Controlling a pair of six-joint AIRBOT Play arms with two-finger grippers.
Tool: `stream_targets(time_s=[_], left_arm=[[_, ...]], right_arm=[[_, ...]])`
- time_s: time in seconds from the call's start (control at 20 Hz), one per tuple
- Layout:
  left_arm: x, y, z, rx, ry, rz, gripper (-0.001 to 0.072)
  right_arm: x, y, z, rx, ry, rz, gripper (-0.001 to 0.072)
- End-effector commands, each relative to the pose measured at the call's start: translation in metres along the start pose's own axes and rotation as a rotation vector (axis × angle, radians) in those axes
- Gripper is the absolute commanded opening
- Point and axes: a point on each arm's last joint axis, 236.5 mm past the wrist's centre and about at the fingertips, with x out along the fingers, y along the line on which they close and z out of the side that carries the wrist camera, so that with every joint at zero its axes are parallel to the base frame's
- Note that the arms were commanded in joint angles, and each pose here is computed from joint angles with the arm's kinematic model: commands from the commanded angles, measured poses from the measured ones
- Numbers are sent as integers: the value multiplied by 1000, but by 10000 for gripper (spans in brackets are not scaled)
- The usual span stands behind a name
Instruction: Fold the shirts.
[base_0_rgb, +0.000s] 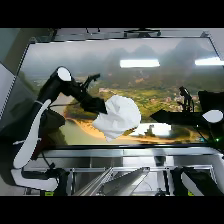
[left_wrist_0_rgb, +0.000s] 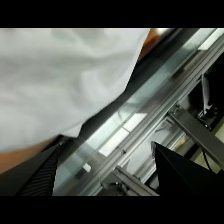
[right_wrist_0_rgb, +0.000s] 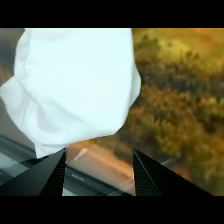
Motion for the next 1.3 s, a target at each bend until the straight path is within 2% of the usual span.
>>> stream_targets(time_s=[0.0, 0.15, 0.3, 0.45, 0.5, 0.55, 0.6, 0.65, 0.7, 0.75, 0.8, 0.85, 1.05, 1.25], left_arm=[[40, 23, -59, -132, 28, 0, 623], [73, 47, -82, -226, -58, 29, 624], [99, 58, -67, -284, -207, 38, 624], [131, 44, -65, -238, -176, -2, 620], [138, 43, -63, -227, -155, 4, 517], [144, 42, -58, -205, -143, 8, 348], [148, 41, -52, -183, -135, 10, 235], [151, 40, -46, -175, -126, 9, 202], [153, 38, -41, -167, -113, 4, 143], [154, 37, -41, -153, -90, 2, 7], [153, 39, -41, -132, -70, 15, -1], [152, 40, -42, -119, -56, 28, -2], [127, 38, -51, -81, -32, 45, -2], [74, 48, -58, -43, -111, 145, 1]], right_arm=[[18, -24, 16, -78, 52, -9, 462], [44, -30, 44, -101, 131, 24, 463], [83, -26, 56, -126, 239, 72, 463], [125, -14, 49, -171, 335, 109, 462], [136, -11, 46, -182, 355, 116, 462], [147, -8, 44, -190, 368, 121, 462], [156, -5, 42, -191, 375, 127, 462], [162, -1, 40, -183, 382, 142, 460], [165, 3, 39, -169, 383, 159, 418], [166, 7, 37, -165, 386, 178, 193], [165, 9, 37, -173, 385, 188, 47], [165, 10, 37, -175, 387, 191, 22], [163, 13, 35, -172, 398, 203, 21], [162, 14, 33, -169, 404, 208, 21]])
